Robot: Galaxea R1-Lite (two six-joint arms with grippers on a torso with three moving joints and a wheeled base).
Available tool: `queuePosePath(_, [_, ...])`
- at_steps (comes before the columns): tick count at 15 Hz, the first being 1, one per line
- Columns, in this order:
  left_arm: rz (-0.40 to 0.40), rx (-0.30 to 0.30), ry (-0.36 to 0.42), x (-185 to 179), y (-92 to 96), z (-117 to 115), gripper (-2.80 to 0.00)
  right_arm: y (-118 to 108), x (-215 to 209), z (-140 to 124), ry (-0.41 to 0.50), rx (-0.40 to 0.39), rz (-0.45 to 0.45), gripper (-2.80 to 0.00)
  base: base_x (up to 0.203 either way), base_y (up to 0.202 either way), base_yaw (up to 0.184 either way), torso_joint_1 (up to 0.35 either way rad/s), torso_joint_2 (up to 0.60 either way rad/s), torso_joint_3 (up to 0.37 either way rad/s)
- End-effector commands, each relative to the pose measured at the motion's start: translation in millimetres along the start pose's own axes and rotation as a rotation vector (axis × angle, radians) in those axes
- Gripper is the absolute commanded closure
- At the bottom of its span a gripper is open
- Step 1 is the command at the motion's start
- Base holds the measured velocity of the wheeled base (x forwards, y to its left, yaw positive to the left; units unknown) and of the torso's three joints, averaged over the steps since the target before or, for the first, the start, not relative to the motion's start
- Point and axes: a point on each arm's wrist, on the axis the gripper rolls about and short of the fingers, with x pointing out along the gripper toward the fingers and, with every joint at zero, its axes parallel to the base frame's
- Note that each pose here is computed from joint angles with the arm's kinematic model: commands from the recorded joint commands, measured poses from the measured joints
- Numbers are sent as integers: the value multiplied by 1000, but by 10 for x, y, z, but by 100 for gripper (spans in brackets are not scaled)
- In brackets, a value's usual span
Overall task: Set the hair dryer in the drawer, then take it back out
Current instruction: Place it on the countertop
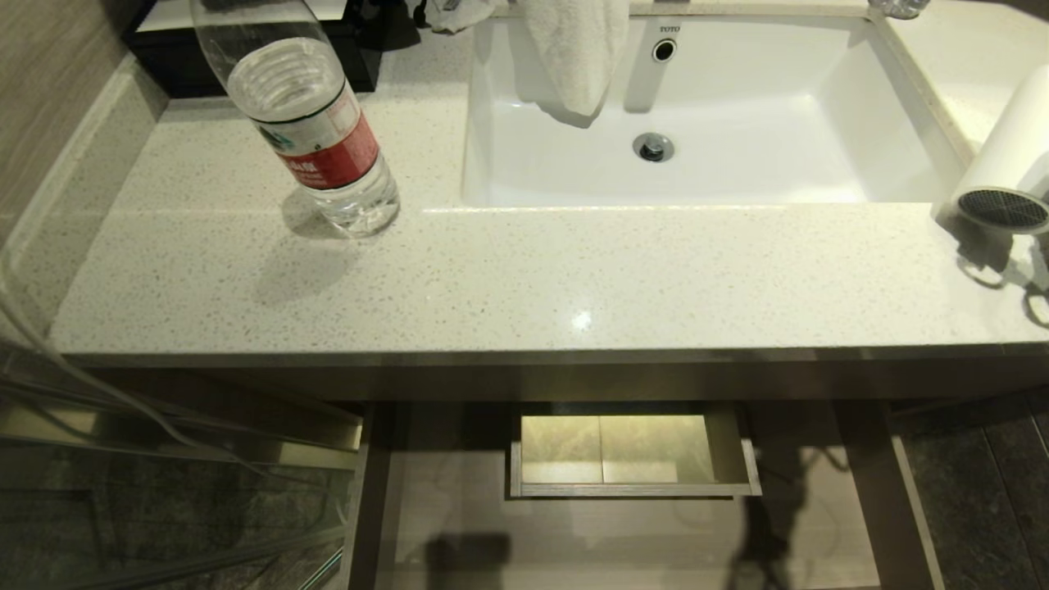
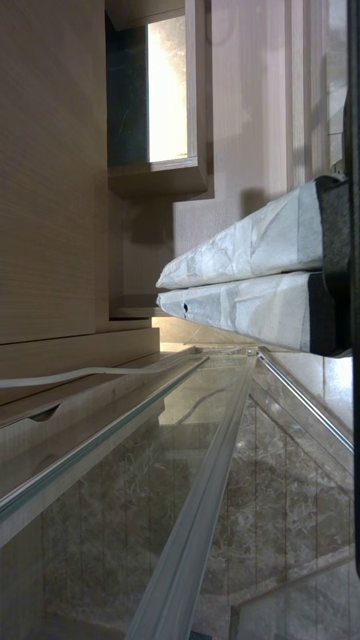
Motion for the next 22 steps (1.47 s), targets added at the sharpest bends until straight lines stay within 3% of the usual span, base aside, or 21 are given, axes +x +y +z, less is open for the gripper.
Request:
queuePosePath(1, [1, 0, 0, 0, 0, 0, 0, 19, 119, -40, 10, -2, 22, 0, 0, 0, 0, 0, 0, 0])
queuePosePath(7, [1, 0, 0, 0, 0, 0, 0, -83, 211, -60, 20, 0, 8, 0, 0, 0, 0, 0, 0, 0])
queuePosePath(8, [1, 0, 0, 0, 0, 0, 0, -82, 196, -58, 21, 0, 8, -280, 0, 0, 0, 0, 0, 0])
queuePosePath(17, [1, 0, 0, 0, 0, 0, 0, -133, -259, 80, -6, -11, -79, -280, 0, 0, 0, 0, 0, 0])
queuePosePath(20, [1, 0, 0, 0, 0, 0, 0, -62, -604, 116, -11, -19, -121, -280, 0, 0, 0, 0, 0, 0])
queuePosePath(21, [1, 0, 0, 0, 0, 0, 0, -33, -728, 120, -6, -21, -138, -88, 0, 0, 0, 0, 0, 0])
queuePosePath(22, [1, 0, 0, 0, 0, 0, 0, 2, -845, 118, 4, -20, -152, 0, 0, 0, 0, 0, 0, 0])
